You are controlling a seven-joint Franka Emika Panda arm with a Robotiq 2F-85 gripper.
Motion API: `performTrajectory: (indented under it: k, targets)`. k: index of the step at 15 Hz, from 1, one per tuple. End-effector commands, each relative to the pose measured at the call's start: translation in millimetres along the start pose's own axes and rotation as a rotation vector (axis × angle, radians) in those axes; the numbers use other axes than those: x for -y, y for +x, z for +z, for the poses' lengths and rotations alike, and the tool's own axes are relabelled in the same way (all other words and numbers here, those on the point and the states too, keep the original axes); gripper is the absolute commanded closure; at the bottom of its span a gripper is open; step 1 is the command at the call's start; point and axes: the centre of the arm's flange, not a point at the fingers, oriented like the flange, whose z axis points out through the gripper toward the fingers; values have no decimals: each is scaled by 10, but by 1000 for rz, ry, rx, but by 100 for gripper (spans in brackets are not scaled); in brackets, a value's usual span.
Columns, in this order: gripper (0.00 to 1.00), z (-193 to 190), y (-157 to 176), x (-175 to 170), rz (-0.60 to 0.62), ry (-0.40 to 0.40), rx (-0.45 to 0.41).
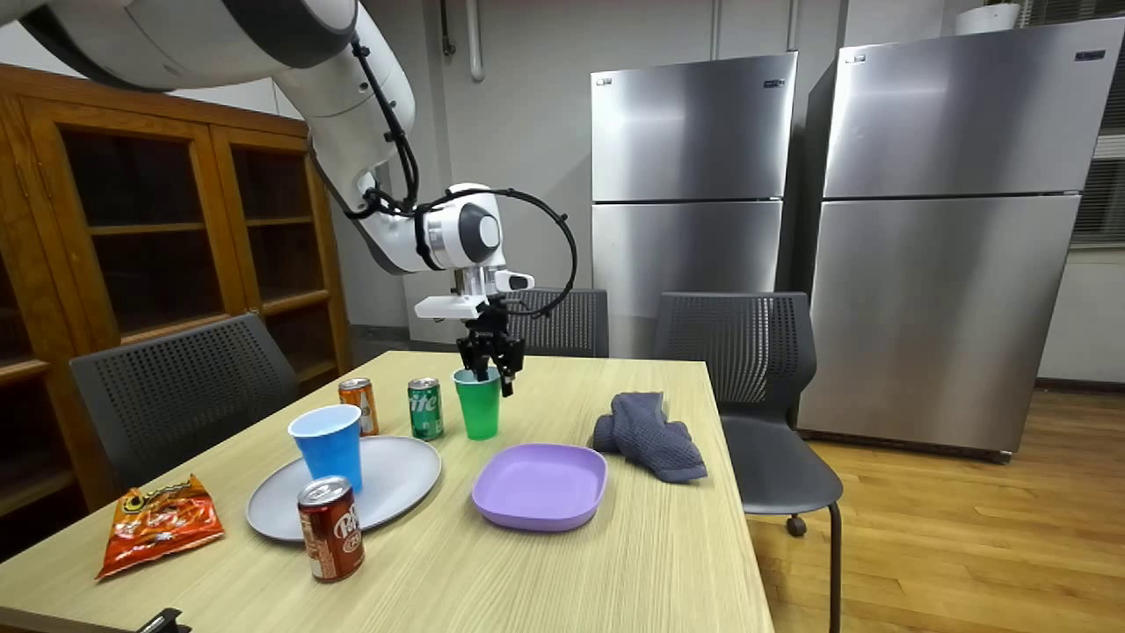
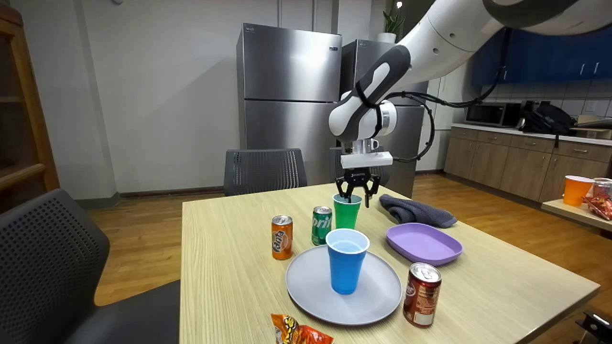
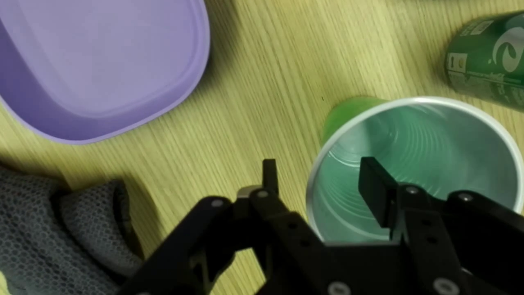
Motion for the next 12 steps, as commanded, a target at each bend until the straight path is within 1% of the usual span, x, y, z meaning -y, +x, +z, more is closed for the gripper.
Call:
performTrajectory:
  k: [1, 4, 5, 7, 8, 12]
  targets:
    - [75, -59, 95, 63, 19, -1, 11]
    - [97, -72, 90, 73, 15, 0, 5]
    - [100, -75, 84, 75, 14, 0, 4]
    - [100, -110, 60, 64, 12, 11, 4]
    - [99, -161, 34, 55, 10, 14, -2]
    - [99, -334, -85, -23, 16, 31, -18]
